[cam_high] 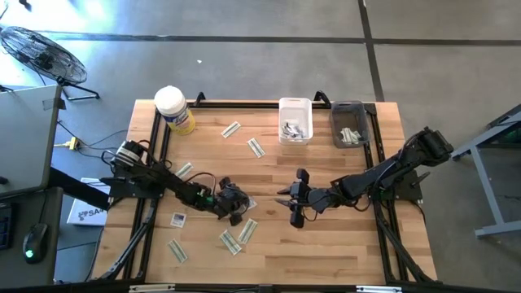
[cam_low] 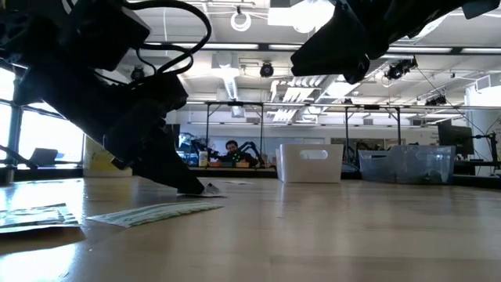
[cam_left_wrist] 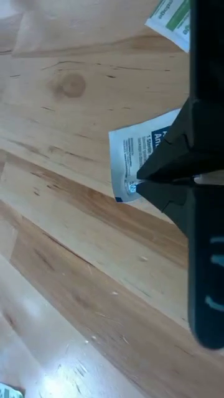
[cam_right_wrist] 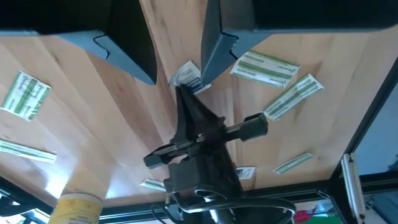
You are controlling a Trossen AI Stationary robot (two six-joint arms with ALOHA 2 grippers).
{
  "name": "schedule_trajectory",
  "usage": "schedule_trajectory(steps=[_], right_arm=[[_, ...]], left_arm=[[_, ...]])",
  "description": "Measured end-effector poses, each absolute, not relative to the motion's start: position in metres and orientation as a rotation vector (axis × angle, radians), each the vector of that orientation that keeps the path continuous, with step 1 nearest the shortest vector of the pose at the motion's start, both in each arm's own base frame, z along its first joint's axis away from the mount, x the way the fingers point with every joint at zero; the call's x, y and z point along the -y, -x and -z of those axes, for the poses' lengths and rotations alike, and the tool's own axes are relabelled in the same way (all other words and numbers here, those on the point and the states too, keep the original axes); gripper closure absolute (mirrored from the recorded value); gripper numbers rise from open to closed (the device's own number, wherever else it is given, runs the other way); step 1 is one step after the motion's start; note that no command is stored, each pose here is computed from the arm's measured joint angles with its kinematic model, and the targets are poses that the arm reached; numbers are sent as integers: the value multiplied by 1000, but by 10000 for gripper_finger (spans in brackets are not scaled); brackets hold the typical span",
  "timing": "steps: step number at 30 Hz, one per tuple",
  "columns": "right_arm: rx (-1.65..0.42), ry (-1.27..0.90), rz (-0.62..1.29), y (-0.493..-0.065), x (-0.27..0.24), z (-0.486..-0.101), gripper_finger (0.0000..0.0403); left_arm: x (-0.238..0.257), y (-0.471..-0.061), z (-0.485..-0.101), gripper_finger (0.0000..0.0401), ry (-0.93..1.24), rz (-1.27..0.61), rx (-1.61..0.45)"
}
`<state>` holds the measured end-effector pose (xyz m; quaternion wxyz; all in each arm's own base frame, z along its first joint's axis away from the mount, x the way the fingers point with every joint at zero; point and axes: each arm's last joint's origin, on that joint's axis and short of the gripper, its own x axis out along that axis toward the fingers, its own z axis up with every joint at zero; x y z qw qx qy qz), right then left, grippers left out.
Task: Pick & Place First Aid Supplies
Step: Put the blue alcohol pad into the white bin
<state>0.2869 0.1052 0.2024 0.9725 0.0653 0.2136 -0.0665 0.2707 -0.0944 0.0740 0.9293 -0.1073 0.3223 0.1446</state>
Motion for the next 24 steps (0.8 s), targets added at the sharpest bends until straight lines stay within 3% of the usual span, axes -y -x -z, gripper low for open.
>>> schedule_trajectory(steps=[14,24], right_arm=[[-424,-26,46,-329,-107,-149,278],[-608,17,86,-370,-106,-125,204]], left_arm=[[94,-269,-88,399,155,-286,-627],[101,-267,-103,401,143,-251,-582]])
